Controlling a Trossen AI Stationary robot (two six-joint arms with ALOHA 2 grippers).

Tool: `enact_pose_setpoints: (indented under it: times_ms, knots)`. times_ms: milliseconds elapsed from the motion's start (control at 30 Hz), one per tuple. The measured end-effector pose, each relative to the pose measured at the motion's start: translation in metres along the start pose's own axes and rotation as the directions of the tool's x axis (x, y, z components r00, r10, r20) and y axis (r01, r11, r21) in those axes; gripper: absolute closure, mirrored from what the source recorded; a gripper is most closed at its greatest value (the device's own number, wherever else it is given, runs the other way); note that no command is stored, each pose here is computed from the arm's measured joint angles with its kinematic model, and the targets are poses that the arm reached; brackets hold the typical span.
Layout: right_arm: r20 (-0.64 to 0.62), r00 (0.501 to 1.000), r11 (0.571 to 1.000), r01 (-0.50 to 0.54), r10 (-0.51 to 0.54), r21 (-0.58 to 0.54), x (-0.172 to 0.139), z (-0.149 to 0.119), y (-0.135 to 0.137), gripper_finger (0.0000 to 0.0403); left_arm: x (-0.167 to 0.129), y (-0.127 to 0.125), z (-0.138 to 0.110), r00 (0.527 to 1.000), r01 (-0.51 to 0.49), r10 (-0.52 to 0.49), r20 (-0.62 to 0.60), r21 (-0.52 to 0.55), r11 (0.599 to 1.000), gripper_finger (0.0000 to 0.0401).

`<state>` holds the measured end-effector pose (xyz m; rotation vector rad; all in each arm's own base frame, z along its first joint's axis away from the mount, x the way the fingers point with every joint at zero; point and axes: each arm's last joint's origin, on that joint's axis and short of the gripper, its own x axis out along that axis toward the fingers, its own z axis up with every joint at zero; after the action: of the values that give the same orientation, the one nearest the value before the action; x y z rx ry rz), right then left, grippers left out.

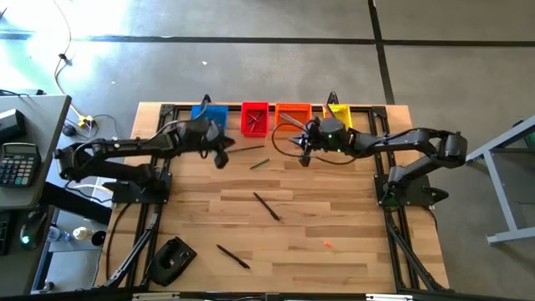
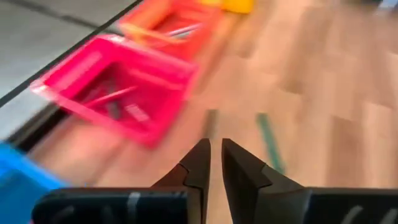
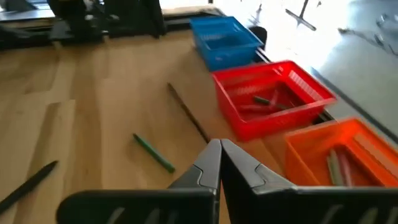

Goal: Sort crayons/erasers/pens/pencils in bins
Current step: Put the green crayon into the red bin

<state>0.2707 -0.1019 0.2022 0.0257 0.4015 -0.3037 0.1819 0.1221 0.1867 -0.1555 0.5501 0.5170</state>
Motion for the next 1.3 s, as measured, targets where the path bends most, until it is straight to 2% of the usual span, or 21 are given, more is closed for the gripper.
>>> enact_pose_setpoints:
  times_ms: [133,333,500,900,1033,1300]
  knots:
    - [0.052,0.997,0.998,-0.049,0.051,-0.048,-0.001,-0.007,0.010,0.0403,0.002,-0.015,-0.007,0.996,0.084,-0.084,-0.006,0.066,0.994,0.0383]
    - [0.200,0.972,0.992,-0.117,0.123,-0.044,-0.009,-0.020,0.013,0.0403,0.003,-0.022,-0.010,0.994,0.112,-0.110,-0.029,0.079,0.991,0.0385]
    - [0.188,0.974,0.992,-0.119,0.127,-0.050,-0.011,-0.029,0.014,0.0403,0.003,-0.021,-0.010,0.994,0.104,-0.103,-0.029,0.066,0.992,0.0377]
    - [0.201,0.968,0.986,-0.134,0.152,-0.100,-0.012,-0.028,0.014,0.0403,0.005,-0.025,-0.012,0.991,0.130,-0.129,-0.045,0.012,0.991,0.0337]
    - [0.185,0.970,0.985,-0.141,0.157,-0.100,-0.011,-0.029,0.016,0.0403,0.009,-0.035,-0.015,0.984,0.160,-0.162,-0.071,-0.027,0.987,0.0329]
    - [0.176,0.972,0.985,-0.143,0.159,-0.098,-0.011,-0.030,0.016,0.0403,0.021,-0.059,-0.019,0.985,0.146,-0.150,-0.088,-0.051,0.988,0.0327]
